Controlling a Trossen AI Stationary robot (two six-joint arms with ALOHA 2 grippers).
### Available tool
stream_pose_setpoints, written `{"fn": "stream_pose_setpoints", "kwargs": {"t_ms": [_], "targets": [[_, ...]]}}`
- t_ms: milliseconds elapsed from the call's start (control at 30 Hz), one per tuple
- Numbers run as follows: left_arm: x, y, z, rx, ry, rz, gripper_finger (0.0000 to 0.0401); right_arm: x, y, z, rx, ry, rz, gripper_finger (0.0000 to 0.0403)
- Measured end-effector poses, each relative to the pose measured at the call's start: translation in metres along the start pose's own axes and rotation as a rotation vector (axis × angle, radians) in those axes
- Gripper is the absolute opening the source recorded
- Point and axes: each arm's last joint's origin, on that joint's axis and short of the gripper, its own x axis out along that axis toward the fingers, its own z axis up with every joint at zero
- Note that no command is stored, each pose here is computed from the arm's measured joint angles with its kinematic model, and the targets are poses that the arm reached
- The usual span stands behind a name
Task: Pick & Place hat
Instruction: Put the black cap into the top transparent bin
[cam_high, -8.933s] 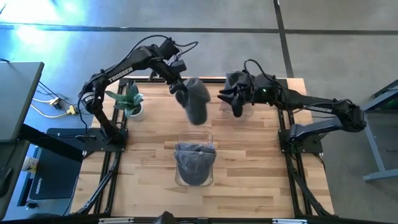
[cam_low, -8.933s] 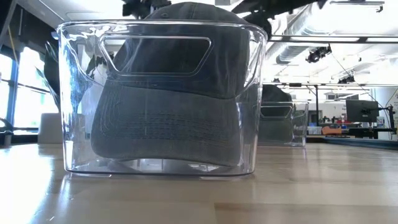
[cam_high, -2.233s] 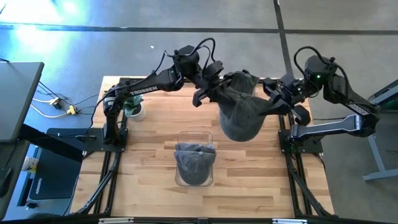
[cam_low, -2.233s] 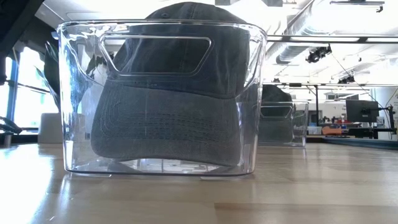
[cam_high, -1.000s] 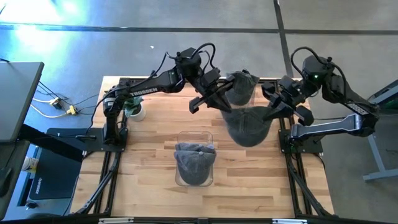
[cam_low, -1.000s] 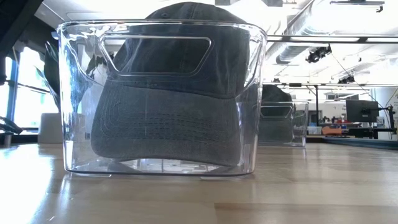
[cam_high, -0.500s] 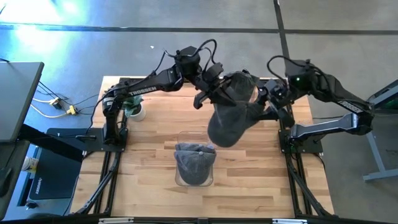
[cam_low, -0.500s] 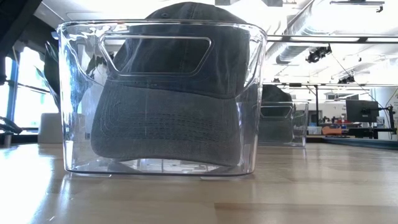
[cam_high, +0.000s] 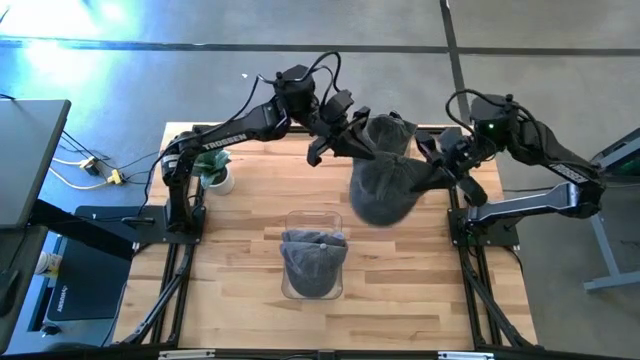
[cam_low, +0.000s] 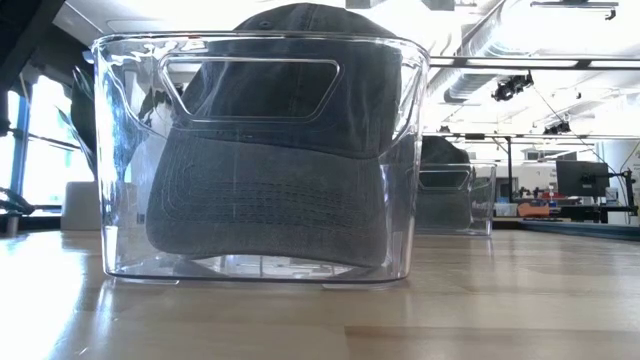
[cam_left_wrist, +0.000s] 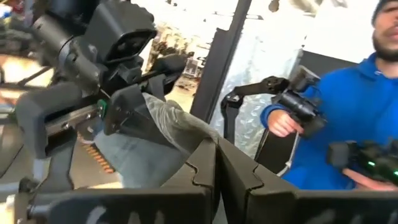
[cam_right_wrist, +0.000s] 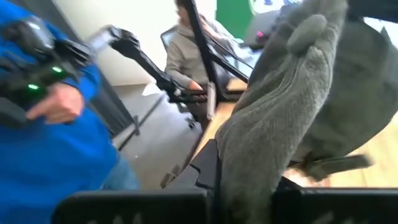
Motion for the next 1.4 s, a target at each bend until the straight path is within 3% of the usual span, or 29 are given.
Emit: {"fn": "stream_pose_setpoints", "kwargs": {"t_ms": [133, 333, 467, 567, 800, 1133, 1267, 1400], "targets": [[0.002, 0.000, 0.001, -0.005, -0.001, -0.051, 0.0051, 0.006, -0.004, 0.005, -0.022, -0.021, 0.067, 0.0007], [0.018, 0.019, -0.024, -0.115, 0.040, -0.057, 0.0168, 0.013, -0.010, 0.006, -0.035, -0.018, 0.075, 0.0005], [0.027, 0.019, -0.033, -0.155, 0.090, -0.137, 0.0236, 0.013, -0.009, 0.007, -0.040, -0.020, 0.078, 0.0003], [0.032, 0.009, -0.033, -0.104, 0.109, -0.217, 0.0255, 0.011, -0.008, 0.007, -0.027, -0.023, 0.079, 0.0003], [0.032, -0.005, -0.023, -0.032, 0.105, -0.318, 0.0208, 0.004, -0.002, 0.000, 0.055, 0.014, 0.069, 0.0003], [0.011, 0.001, -0.009, 0.015, 0.063, -0.247, 0.0071, 0.002, 0.000, -0.001, 0.022, 0.022, 0.064, 0.0003], [0.004, 0.012, -0.009, 0.120, 0.042, -0.188, 0.0010, 0.001, -0.002, -0.004, -0.045, 0.036, -0.037, 0.0004], [-0.002, 0.023, -0.013, 0.223, 0.040, -0.115, 0.0016, -0.003, -0.010, -0.014, -0.116, 0.135, -0.242, 0.0004]]}}
